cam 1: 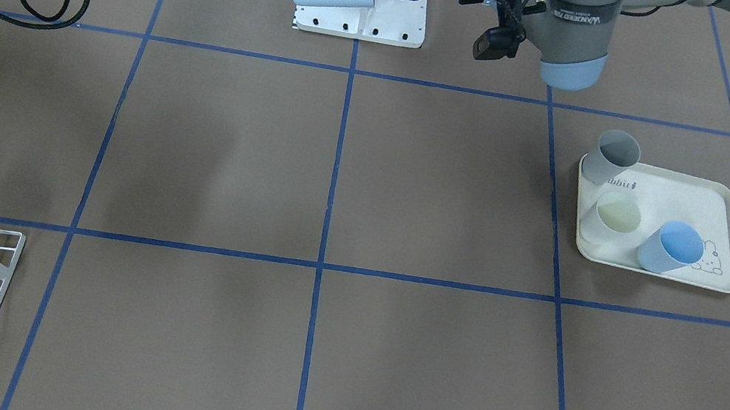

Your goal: Transfer IKEA cup to right arm and place on rack

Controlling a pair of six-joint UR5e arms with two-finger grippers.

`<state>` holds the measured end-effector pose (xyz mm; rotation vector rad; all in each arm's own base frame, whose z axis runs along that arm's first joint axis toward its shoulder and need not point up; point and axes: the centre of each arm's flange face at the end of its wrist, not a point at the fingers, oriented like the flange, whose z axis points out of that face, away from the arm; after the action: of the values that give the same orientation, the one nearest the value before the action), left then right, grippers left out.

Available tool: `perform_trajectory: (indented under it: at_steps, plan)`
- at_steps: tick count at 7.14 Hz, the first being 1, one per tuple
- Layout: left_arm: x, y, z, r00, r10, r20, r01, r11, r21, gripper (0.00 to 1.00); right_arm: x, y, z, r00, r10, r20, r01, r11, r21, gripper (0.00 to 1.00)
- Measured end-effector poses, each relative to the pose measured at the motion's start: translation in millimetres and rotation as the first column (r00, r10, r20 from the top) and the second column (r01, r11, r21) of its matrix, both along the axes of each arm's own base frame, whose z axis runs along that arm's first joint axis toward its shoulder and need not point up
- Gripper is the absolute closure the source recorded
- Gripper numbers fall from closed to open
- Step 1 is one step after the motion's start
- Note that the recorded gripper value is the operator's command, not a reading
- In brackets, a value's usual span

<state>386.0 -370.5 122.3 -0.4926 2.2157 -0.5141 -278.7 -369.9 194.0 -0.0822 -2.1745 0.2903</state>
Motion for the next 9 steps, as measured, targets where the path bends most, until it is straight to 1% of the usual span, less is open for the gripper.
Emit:
perform_trajectory:
  at_steps: [2,7,8,9]
  plan:
    - [2,8,-5,0.999,0.015,-0.031,-0.014,1.0,0.008,1.0,-10,2,-9,0.999,0.009,0.038,-0.008,1.0,-0.023,0.01]
    - [1,16,-10,0.998,0.024,-0.06,-0.023,1.0,0.019,1.0,-17,5,-19,0.998,0.012,0.065,-0.011,1.0,-0.027,0.02]
    - [1,17,-11,0.998,0.026,-0.064,-0.025,0.999,0.021,1.0,-18,5,-19,0.998,0.013,0.067,-0.011,1.0,-0.028,0.13]
    - [1,18,-11,0.997,0.029,-0.067,-0.027,0.999,0.023,1.0,-18,6,-19,0.998,0.011,0.068,-0.01,1.0,-0.028,0.26]
